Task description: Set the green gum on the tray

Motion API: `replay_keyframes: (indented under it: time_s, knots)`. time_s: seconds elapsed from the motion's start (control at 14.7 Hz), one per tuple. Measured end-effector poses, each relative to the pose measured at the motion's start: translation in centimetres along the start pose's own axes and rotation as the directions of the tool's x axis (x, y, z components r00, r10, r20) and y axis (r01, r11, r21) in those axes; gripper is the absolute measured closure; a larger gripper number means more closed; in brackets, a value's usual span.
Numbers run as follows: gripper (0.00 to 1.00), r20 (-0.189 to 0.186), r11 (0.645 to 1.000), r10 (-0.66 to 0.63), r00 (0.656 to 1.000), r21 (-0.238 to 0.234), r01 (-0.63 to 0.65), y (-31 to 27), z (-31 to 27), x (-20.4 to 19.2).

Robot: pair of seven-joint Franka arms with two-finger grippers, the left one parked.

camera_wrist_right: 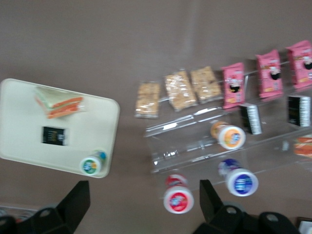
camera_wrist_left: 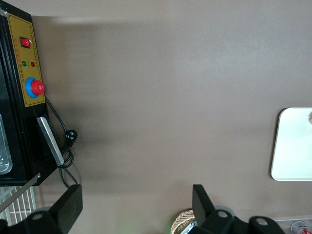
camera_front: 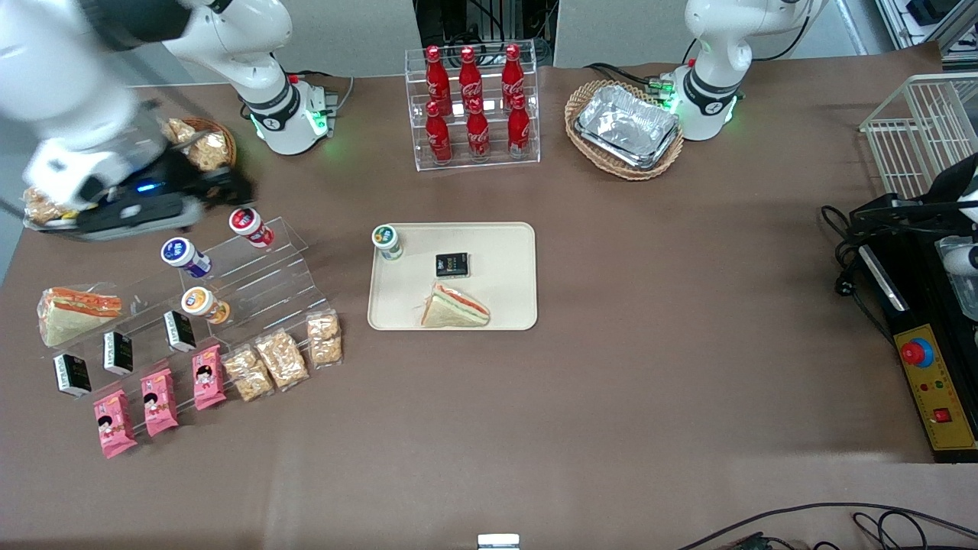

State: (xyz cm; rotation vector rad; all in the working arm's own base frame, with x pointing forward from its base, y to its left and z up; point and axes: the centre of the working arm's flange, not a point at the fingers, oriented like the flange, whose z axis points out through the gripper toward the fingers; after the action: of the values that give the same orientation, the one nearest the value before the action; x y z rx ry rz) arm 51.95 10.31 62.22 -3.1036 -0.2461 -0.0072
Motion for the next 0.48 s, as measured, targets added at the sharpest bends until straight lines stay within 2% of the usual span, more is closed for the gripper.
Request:
replay_keyframes:
  time_s: [0.2, 0.48]
  knots:
    - [0.00, 0.001, 0.999, 0.031, 1.000, 0.011, -0.031, 8.5, 0.0, -0.2]
    - [0.00, 0.005, 0.988, 0.152, 0.988, 0.013, -0.152, 15.3, 0.3, -1.3]
